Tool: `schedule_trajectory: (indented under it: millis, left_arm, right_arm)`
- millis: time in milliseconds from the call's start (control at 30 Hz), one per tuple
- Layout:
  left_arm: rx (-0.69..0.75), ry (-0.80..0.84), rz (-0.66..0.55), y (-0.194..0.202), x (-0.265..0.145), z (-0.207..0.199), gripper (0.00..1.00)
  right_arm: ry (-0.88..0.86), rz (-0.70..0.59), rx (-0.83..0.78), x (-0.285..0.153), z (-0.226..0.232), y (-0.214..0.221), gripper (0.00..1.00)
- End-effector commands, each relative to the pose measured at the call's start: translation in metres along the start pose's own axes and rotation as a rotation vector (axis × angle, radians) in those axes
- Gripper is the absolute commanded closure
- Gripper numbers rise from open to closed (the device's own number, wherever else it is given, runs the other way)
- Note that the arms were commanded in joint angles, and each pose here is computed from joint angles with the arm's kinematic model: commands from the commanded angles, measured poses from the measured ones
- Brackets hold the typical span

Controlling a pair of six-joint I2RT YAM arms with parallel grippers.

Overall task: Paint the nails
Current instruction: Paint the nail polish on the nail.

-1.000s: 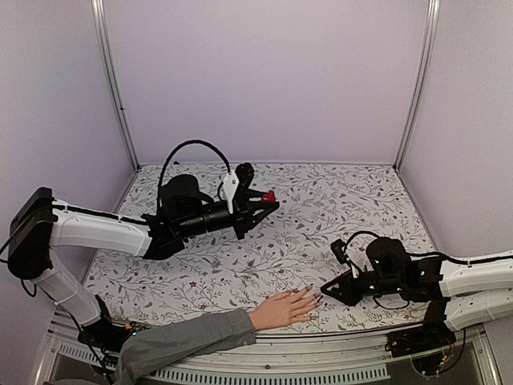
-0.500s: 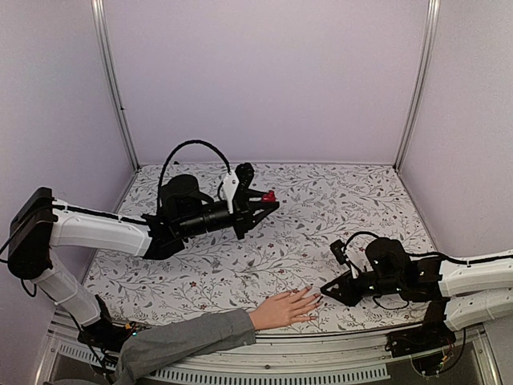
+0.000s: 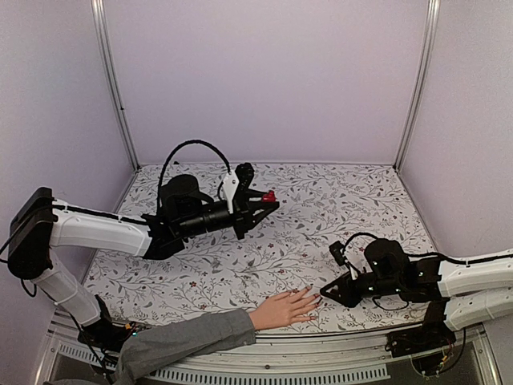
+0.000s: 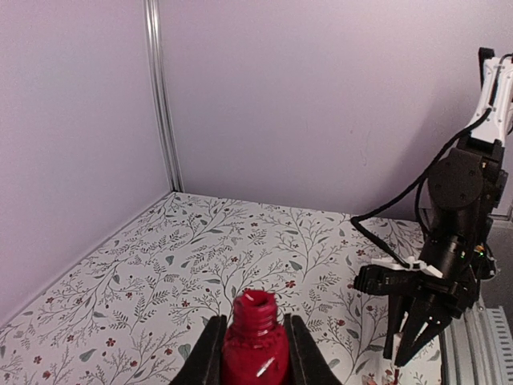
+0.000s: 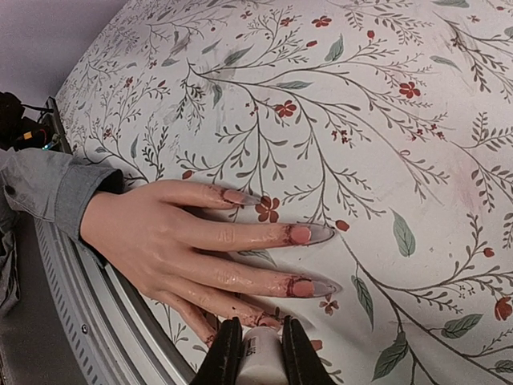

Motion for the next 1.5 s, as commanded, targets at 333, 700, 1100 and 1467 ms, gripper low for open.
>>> schedule_trajectory:
  millis: [333,700,1100,1467]
  left_arm:
    - [0.003,-0.025,-0.026,-0.0041,0.0024,0.0076,1.00]
    - [0.001,-0.026,-0.026,-0.0039,0.0020,0.0075,1.00]
    - [0.004,-0.027,-0.028,-0.0045,0.0023,0.0077,1.00]
    - [0.004,-0.027,-0.027,-0.0039,0.0025,0.0080,1.00]
  right_arm:
    - [0.011,0.005,0.002,0.0032,0.0000,0.0019,1.00]
    - [0.023,0.006,0.001,0.0044,-0.0001,0.0025,1.00]
    - [0.051,-0.004,0.015,0.0039,-0.0025,0.0021,1.00]
    - [0.059,-0.006,0.020,0.0033,-0.0029,0.0019,1.00]
Point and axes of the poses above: each gripper's point midway between its finger pads, its own x axis out along the fingers, its own z axis along the line the jaws close on, y = z × x, the point moved 10 cm from there along -x, back along the fingers, and after that the axes turned 15 degrees about x, right-handed, at the moved point
